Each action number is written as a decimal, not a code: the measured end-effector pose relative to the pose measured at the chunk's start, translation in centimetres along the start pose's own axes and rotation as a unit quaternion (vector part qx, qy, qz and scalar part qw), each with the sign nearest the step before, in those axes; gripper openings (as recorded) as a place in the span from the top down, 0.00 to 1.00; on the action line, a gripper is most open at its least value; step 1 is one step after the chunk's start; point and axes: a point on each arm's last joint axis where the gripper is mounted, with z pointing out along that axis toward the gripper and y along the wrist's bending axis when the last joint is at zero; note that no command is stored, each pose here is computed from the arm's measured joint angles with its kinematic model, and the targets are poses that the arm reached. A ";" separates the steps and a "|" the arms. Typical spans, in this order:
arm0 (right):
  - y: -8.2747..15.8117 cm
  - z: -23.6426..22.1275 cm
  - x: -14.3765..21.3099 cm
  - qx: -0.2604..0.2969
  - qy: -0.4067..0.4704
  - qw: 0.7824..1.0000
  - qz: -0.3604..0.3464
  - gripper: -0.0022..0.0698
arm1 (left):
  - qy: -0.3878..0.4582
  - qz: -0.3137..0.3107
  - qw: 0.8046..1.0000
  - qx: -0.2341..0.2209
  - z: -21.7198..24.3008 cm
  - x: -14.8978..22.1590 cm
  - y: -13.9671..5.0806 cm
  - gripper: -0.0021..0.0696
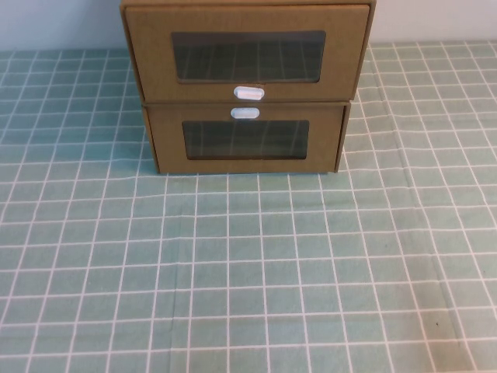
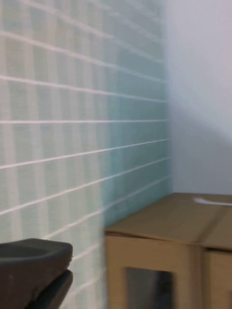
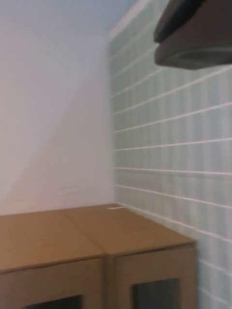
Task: Open the shoe box
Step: 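Pull the top drawer of the cardboard box fully open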
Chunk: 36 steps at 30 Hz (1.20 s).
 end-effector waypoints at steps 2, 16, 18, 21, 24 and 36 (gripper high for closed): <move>0.0 -0.1 -1.1 -0.002 -0.058 0.998 0.000 0.99 | -0.047 -0.001 0.999 -0.006 0.0 -0.9 0.1 0.98; 0.2 -2.2 -5.9 -0.011 -0.347 0.938 0.002 0.99 | -0.227 -0.016 0.973 -0.023 -0.9 -4.0 0.5 0.98; 0.2 -2.6 -6.3 -0.012 -0.375 0.927 0.002 0.99 | -0.250 -0.041 0.967 -0.019 -1.1 -4.4 0.5 0.98; 0.2 -3.2 -6.8 -0.016 -0.414 0.910 0.009 0.99 | -0.299 -0.077 0.951 -0.011 -1.6 -5.2 0.6 0.98; 0.2 -3.6 -7.3 -0.020 -0.441 0.897 0.015 0.99 | -0.365 -0.095 0.926 -0.006 -2.4 -6.1 0.7 0.98; 1.9 -7.1 -18.6 -0.101 -0.501 0.856 0.073 0.99 | -0.486 -0.078 0.870 -0.009 -5.7 -11.6 0.9 0.98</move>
